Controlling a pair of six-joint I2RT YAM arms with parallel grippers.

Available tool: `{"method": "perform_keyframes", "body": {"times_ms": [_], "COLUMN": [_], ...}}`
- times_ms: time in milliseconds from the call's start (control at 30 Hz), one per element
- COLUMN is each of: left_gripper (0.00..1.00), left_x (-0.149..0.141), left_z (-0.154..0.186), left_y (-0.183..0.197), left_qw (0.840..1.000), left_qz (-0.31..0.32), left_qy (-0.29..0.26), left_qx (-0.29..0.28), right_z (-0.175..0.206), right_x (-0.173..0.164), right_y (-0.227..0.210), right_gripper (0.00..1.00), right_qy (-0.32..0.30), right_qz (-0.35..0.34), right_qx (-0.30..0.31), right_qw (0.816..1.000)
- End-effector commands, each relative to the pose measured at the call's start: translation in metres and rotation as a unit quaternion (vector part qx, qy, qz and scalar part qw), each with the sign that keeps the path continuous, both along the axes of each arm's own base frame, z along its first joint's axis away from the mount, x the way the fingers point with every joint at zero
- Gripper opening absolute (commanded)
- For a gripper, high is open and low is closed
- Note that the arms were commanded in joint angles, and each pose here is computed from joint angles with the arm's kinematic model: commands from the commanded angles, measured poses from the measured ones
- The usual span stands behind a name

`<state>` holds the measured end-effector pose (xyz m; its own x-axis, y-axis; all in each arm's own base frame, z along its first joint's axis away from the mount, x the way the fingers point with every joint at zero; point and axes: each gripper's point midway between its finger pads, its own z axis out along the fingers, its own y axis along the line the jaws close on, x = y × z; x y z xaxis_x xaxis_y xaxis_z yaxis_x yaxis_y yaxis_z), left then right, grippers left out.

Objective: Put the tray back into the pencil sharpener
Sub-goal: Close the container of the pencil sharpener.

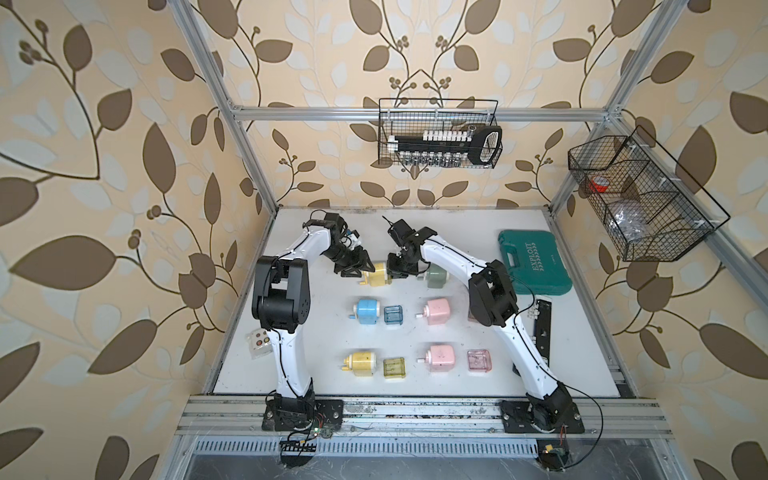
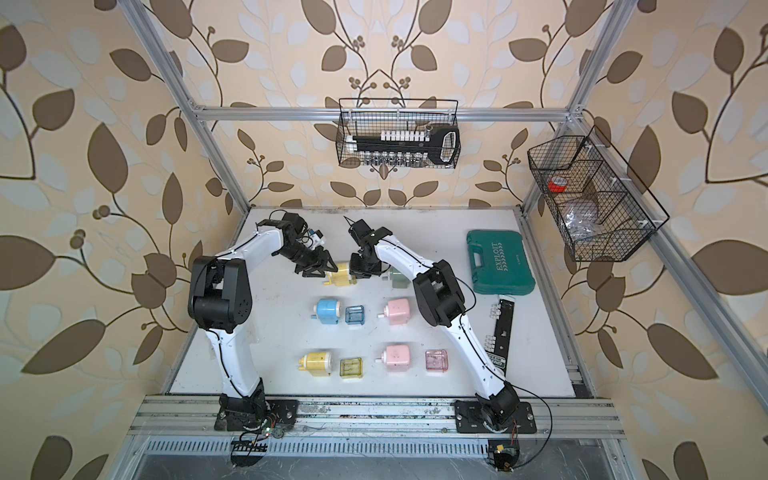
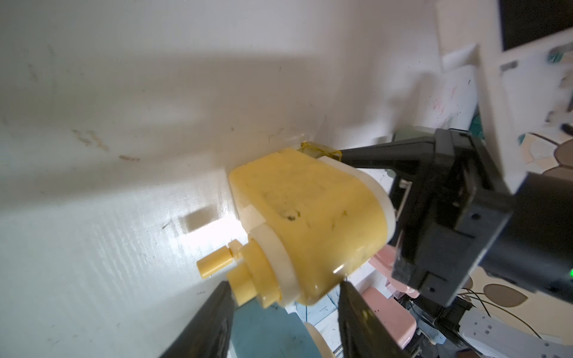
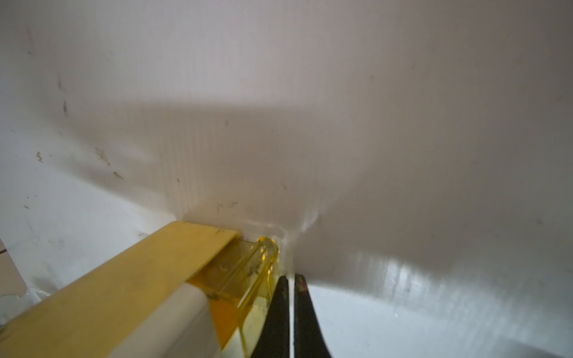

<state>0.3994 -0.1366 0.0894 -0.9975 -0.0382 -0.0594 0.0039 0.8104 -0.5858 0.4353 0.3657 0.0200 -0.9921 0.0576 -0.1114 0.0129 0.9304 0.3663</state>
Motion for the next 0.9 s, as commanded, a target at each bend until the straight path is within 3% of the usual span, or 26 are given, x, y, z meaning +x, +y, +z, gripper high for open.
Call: {"method": "perform_keyframes", "body": {"times_ms": [0,500,733,867], "left_gripper": [0.55,0.55,0.55,0.55], "left_x": [0.003,0.003,0.003,0.003], "left_z": [-0.009,-0.012,-0.011,-0.012], "left_y": [-0.002,-0.002,-0.003,-0.003], "left_qw": [1.000,1.000,1.000,1.000], "left_qz": [-0.012,-0.013,-0.014,-0.014], "left_qy": [-0.003,0.000,0.000,0.002], "left_qx": [0.019,0.020,0.019,0.020], "right_z": [0.033,0.042,0.059,0.064], "right_x": [-0.008,-0.010,-0.019,-0.024], "right_y": [0.021,0.027,0.051,0.054], "right_gripper": [0.00,0.00,0.00,0.00], "right_qy": [-0.014,-0.022,-0.034,-0.041], "right_qz": [0.021,0.031,0.048,0.051], "right_qx": [0.057,0.069,0.115,0.112], "right_qw": [0.998,0.997,0.992,0.992]}}
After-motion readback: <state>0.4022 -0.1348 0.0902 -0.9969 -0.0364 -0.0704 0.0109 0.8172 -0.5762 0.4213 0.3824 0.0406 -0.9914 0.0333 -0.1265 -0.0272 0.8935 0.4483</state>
